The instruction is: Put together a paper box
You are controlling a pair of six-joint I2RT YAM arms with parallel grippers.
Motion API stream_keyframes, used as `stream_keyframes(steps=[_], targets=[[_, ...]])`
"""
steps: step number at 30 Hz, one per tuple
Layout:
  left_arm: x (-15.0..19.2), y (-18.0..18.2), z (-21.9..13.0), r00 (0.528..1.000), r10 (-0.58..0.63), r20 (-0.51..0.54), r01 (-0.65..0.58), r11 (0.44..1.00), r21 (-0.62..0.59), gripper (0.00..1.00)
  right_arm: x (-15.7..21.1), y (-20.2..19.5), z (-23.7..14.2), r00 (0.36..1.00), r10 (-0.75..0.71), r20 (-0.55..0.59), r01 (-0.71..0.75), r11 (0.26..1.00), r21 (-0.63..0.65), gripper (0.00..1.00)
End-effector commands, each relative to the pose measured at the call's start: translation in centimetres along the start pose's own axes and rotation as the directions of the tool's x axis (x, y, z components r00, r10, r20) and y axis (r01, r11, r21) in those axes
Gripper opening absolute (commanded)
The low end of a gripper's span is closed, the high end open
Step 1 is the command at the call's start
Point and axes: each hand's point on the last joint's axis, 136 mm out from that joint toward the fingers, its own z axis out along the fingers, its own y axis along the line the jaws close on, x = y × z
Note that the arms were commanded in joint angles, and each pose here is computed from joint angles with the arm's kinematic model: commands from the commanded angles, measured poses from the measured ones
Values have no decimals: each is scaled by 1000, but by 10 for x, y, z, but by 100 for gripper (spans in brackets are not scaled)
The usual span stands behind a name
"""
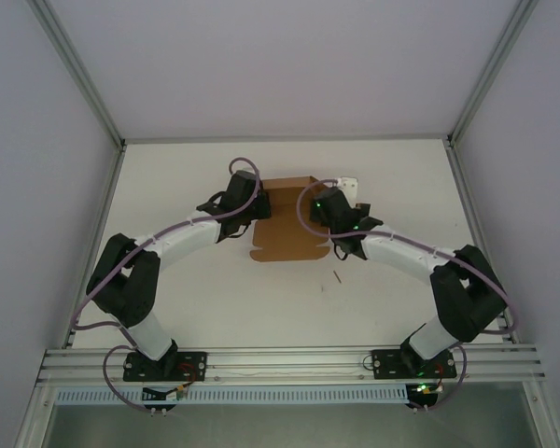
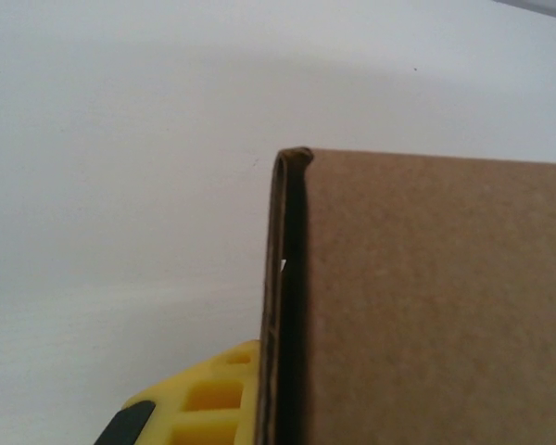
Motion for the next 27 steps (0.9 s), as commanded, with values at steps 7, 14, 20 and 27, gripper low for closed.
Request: stream_keyframes(steps=[7, 14, 20, 27], targets=[[-8, -17, -8, 1000, 6, 1, -6, 996, 88, 0, -6, -34, -61, 998, -62, -6, 61, 990, -127, 100], [-7, -15, -13, 999, 54, 0, -54, 994, 99, 0, -43, -76, -96, 995, 66, 78, -49, 978, -202, 100], [-3, -17, -10, 997, 71, -15, -69, 990, 119, 0, -68, -88, -96, 995, 93, 36, -77, 947, -311, 97], [-3, -21, -9, 996, 82, -23, -78, 988, 135, 0, -45, -27, -103, 989, -149, 3, 118, 772, -625, 95]])
